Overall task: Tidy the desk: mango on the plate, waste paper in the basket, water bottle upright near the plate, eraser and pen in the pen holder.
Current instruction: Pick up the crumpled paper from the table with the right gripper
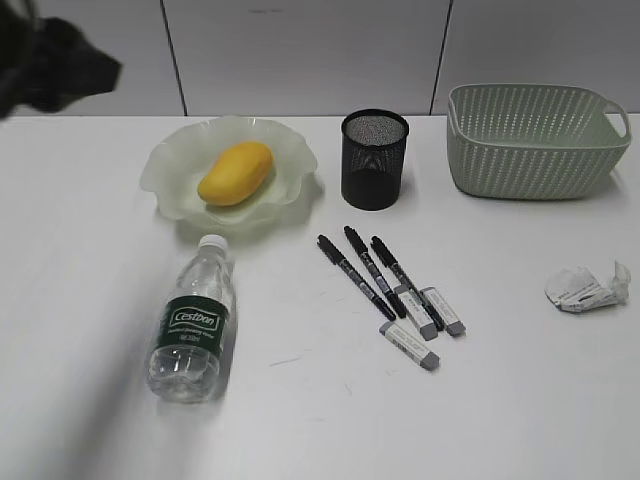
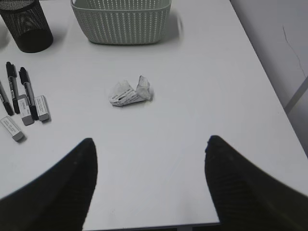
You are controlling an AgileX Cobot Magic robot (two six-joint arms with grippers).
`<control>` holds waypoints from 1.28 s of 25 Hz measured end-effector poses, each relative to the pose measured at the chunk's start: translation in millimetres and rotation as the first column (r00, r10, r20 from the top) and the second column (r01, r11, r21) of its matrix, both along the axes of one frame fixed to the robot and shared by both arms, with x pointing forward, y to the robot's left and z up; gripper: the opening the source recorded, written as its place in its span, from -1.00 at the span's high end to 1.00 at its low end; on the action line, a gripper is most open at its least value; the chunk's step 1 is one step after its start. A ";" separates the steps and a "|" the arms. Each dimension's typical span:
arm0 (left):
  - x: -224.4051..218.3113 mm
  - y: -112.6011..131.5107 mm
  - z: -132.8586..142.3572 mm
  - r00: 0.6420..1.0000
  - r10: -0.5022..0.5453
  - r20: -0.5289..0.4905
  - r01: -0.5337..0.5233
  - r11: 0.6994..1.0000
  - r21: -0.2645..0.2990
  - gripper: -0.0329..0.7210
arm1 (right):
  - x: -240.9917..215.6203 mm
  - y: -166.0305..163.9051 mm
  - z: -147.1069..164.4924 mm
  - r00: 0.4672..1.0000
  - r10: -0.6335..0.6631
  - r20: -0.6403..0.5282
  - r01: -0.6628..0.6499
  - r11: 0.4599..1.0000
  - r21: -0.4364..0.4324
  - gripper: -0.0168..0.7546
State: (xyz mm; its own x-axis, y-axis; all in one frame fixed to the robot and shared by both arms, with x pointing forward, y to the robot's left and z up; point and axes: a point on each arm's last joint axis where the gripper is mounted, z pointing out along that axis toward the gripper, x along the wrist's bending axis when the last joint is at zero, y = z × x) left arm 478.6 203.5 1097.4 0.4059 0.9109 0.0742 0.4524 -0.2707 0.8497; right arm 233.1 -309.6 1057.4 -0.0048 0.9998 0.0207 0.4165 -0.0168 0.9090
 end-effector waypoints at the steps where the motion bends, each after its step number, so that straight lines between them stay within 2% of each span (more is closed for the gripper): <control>1: -29.0 12.3 8.2 1.000 0.003 0.017 -0.003 1.000 -0.007 -0.46 | 0.0 0.0 0.0 1.000 0.000 0.000 0.000 1.000 0.000 -0.47; 5: -135.5 58.1 18.2 0.998 0.019 0.052 -0.018 1.000 -0.017 -0.45 | 0.0 0.0 0.0 1.000 0.000 0.000 0.000 1.000 0.000 -0.47; 7: -171.8 74.1 12.8 0.998 0.042 0.040 -0.041 0.999 -0.036 -0.45 | 0.0 0.2 0.0 1.000 0.001 0.000 -0.001 1.000 0.002 -0.47; 9: -202.9 88.6 6.6 0.996 0.084 0.031 -0.082 0.994 -0.077 -0.45 | 0.0 0.3 0.0 1.000 0.002 0.000 -0.002 1.000 0.003 -0.47; 12: -230.2 103.7 -8.3 0.987 0.163 -0.001 -0.162 0.980 -0.114 -0.45 | 0.0 0.4 0.0 1.000 0.003 -0.001 -0.003 1.000 0.004 -0.47; 17: -243.7 108.6 -31.4 0.980 0.199 0.017 -0.194 0.968 -0.157 -0.45 | -0.1 0.7 -0.1 1.000 0.005 -0.001 -0.005 1.000 0.007 -0.47; 20: -247.0 109.3 -34.1 0.977 0.208 0.047 -0.196 0.964 -0.180 -0.45 | -0.1 1.1 -0.1 1.000 0.008 -0.002 -0.008 1.000 0.012 -0.47; 26: -246.9 108.9 -34.0 0.977 0.207 0.050 -0.195 0.963 -0.187 -0.45 | 1.4 3.9 0.7 0.999 0.051 -0.005 -0.051 0.999 -0.013 -0.47; 29: -247.3 108.6 -33.9 0.970 0.238 0.051 -0.225 0.956 -0.188 -0.42 | 23.2 9.1 4.9 0.990 0.086 -0.109 -0.091 0.995 -0.042 -0.47; 32: -248.2 108.0 -33.9 0.948 0.313 0.051 -0.299 0.936 -0.188 -0.40 | 70.1 15.5 6.1 0.964 0.088 -0.249 -0.106 0.993 -0.059 -0.47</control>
